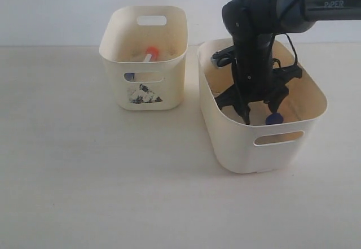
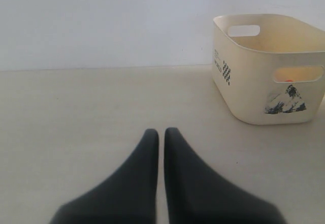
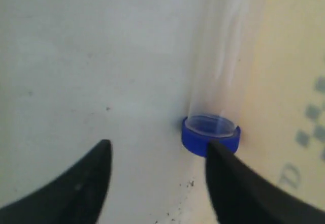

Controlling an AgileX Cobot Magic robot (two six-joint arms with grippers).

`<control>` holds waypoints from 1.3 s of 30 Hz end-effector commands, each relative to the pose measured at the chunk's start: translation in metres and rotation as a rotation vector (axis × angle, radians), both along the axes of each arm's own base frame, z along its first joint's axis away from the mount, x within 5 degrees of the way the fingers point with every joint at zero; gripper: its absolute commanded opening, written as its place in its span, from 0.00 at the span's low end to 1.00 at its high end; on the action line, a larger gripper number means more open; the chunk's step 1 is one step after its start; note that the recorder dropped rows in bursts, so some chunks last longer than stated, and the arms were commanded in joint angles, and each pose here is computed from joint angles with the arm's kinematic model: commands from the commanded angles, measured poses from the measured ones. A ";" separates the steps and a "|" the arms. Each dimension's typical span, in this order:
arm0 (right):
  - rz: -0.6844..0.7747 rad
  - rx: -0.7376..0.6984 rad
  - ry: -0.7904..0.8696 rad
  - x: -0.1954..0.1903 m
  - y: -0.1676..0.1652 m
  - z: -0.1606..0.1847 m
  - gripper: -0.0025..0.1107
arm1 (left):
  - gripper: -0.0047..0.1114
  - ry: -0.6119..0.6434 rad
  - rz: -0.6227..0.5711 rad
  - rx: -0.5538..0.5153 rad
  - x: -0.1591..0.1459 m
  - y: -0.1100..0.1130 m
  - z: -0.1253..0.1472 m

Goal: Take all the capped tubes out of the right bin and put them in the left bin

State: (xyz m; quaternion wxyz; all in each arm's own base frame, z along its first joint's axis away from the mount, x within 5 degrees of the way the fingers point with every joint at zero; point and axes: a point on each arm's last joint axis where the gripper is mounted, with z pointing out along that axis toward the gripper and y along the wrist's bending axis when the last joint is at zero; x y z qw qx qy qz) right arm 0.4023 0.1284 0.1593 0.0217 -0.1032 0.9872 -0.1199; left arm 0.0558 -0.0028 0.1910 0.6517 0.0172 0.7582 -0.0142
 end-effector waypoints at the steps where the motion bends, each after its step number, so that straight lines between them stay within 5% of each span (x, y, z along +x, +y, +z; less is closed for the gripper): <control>1: -0.015 -0.050 -0.009 0.001 -0.005 0.001 0.78 | 0.08 -0.012 0.002 -0.007 0.000 0.000 0.002; 9: -0.018 -0.086 -0.004 0.002 -0.008 -0.006 0.79 | 0.08 -0.012 0.002 -0.007 0.000 0.000 0.002; 17: -0.001 -0.114 0.034 0.008 -0.007 -0.047 0.79 | 0.08 -0.012 0.002 -0.007 0.000 0.000 0.002; 20: -0.022 -0.076 0.056 0.008 -0.003 -0.064 0.66 | 0.08 -0.012 0.002 -0.007 0.000 0.000 0.002; 25: -0.048 -0.034 0.079 0.006 0.001 -0.073 0.25 | 0.08 -0.012 0.002 -0.007 0.000 0.000 0.002; 29: -0.054 -0.039 0.093 0.005 0.001 -0.072 0.02 | 0.08 -0.012 0.002 -0.007 0.000 0.000 0.002; 39: -0.072 -0.042 0.091 0.000 -0.001 -0.042 0.02 | 0.08 -0.012 0.002 -0.007 0.000 0.000 0.002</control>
